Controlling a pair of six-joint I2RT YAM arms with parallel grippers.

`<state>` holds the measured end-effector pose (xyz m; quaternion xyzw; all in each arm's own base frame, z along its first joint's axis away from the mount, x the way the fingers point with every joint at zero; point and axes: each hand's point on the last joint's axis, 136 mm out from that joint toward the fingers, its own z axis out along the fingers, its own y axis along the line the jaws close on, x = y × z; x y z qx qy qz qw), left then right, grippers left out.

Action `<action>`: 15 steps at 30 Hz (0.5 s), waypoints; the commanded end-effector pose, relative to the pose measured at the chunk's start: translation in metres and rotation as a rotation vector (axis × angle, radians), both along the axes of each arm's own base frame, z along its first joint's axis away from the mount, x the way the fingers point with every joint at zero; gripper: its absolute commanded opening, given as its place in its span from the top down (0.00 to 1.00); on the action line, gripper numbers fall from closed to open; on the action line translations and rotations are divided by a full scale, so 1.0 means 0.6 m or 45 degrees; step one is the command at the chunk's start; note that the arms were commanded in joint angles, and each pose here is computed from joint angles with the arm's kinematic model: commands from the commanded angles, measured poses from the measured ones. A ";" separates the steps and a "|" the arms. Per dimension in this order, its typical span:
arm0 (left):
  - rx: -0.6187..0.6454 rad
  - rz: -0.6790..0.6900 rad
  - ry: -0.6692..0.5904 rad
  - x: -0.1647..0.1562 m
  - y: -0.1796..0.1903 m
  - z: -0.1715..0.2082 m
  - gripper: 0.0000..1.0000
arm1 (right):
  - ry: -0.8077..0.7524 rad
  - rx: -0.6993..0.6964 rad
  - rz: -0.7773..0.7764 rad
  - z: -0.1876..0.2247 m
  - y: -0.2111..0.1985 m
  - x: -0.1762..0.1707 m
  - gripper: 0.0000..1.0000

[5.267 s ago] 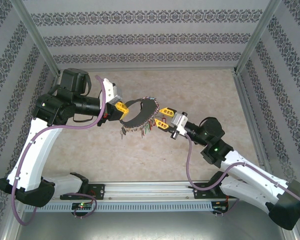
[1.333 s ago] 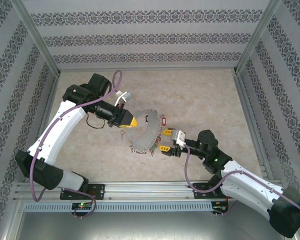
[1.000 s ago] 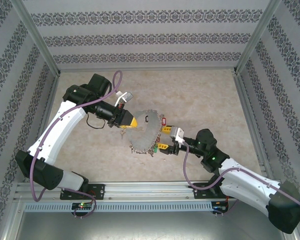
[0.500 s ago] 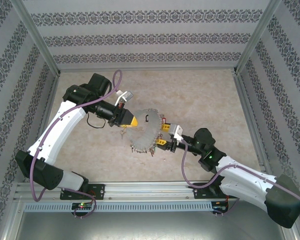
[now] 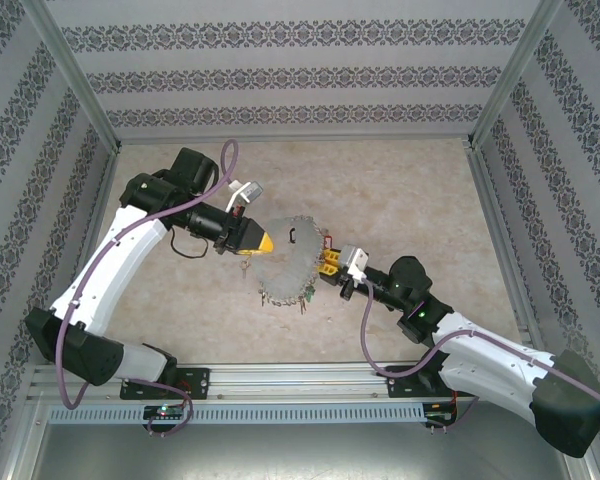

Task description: Put the keys on the keyring

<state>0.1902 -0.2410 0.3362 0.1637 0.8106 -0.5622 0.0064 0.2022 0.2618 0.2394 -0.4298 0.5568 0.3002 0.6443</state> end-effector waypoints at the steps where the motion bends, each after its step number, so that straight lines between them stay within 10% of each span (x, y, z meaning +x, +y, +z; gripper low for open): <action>1: -0.105 -0.026 -0.047 -0.013 0.002 0.032 1.00 | -0.108 0.029 -0.017 0.049 0.003 0.005 0.86; 15: -0.137 -0.037 -0.051 -0.018 0.004 0.037 1.00 | -0.117 -0.014 0.007 0.035 0.003 -0.001 0.79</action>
